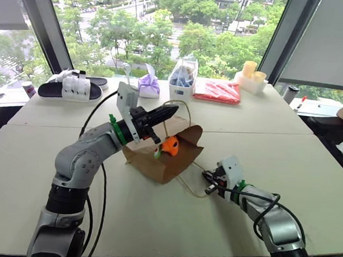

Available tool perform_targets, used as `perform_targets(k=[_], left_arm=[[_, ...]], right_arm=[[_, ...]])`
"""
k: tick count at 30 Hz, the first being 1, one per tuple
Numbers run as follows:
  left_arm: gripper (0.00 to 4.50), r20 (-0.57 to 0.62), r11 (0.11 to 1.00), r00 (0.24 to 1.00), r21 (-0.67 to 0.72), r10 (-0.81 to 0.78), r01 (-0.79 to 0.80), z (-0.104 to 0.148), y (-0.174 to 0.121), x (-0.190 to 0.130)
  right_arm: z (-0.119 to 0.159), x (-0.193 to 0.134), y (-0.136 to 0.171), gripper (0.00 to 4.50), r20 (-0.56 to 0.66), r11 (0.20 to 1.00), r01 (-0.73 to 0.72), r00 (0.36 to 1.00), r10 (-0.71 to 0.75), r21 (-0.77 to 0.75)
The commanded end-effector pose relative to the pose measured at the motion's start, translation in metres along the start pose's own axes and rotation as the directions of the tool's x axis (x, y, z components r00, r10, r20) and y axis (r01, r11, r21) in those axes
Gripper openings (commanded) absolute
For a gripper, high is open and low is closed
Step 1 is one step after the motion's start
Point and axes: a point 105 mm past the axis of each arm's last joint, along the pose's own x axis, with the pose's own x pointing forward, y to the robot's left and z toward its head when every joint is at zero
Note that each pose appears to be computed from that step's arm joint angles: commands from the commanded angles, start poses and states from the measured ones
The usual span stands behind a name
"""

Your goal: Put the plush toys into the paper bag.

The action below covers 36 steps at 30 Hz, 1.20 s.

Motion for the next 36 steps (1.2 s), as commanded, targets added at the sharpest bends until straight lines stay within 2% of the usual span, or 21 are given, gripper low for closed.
perform_targets(k=[1, 3, 6, 10, 12, 16, 23, 25, 29, 32, 35, 36], left_arm=[[0.00, 0.065, 0.999, 0.998, 0.047, -0.007, 0.004, 0.025, -0.002, -0.001], [0.00, 0.085, 0.999, 0.996, 0.044, 0.008, -0.011, 0.034, 0.003, -0.002], [0.00, 0.032, 0.996, 0.998, 0.069, 0.057, -0.059, 0.034, 0.015, -0.002], [0.00, 0.036, 0.997, 0.997, 0.044, 0.065, -0.067, 0.041, 0.017, 0.000], [0.00, 0.030, 0.997, 0.997, 0.040, 0.067, -0.069, 0.042, 0.015, 0.001], [0.00, -0.051, 0.993, 0.994, 0.075, 0.095, -0.091, 0.021, 0.016, 0.003], [0.00, -0.083, 0.996, 0.995, 0.066, 0.060, -0.054, 0.005, 0.010, 0.005], [0.00, -0.106, 0.998, 0.994, 0.058, 0.017, -0.011, -0.003, 0.003, 0.003], [0.00, -0.117, 0.997, 0.990, -0.010, -0.074, 0.073, -0.004, -0.012, -0.005], [0.84, -0.130, 0.993, 0.985, -0.045, -0.111, 0.106, -0.003, -0.017, -0.011], [2.24, -0.156, 0.990, 0.979, -0.056, -0.134, 0.127, -0.002, -0.022, -0.019], [2.74, -0.167, 0.991, 0.977, -0.049, -0.132, 0.126, -0.002, -0.022, -0.022]], right_arm=[[0.064, -0.026, -0.003, 0.06, 0.163, 0.998, -0.030, 0.986, 0.037, -0.049], [0.101, -0.047, 0.000, 0.06, 0.236, 0.992, -0.092, 0.966, 0.109, -0.084], [0.142, -0.074, 0.002, 0.06, 0.292, 0.975, -0.138, 0.939, 0.185, -0.174], [0.165, -0.090, -0.004, 0.06, 0.317, 0.972, -0.137, 0.929, 0.193, -0.192], [0.167, -0.091, -0.008, 0.06, 0.313, 0.974, -0.132, 0.932, 0.185, -0.184], [0.145, -0.084, -0.019, 0.06, 0.251, 0.979, -0.113, 0.956, 0.154, -0.168], [0.122, -0.077, -0.019, 0.06, 0.202, 0.982, -0.107, 0.970, 0.138, -0.154], [0.122, -0.078, -0.013, 0.06, 0.200, 0.978, -0.129, 0.966, 0.162, -0.167], [0.127, -0.087, -0.002, 0.06, 0.206, 0.966, -0.176, 0.955, 0.214, -0.190], [0.130, -0.094, 0.002, 0.00, 0.208, 0.961, -0.188, 0.951, 0.230, -0.203], [0.133, -0.107, 0.011, 0.84, 0.209, 0.948, -0.244, 0.935, 0.286, -0.206], [0.133, -0.110, 0.012, 1.32, 0.203, 0.947, -0.238, 0.938, 0.281, -0.215]])
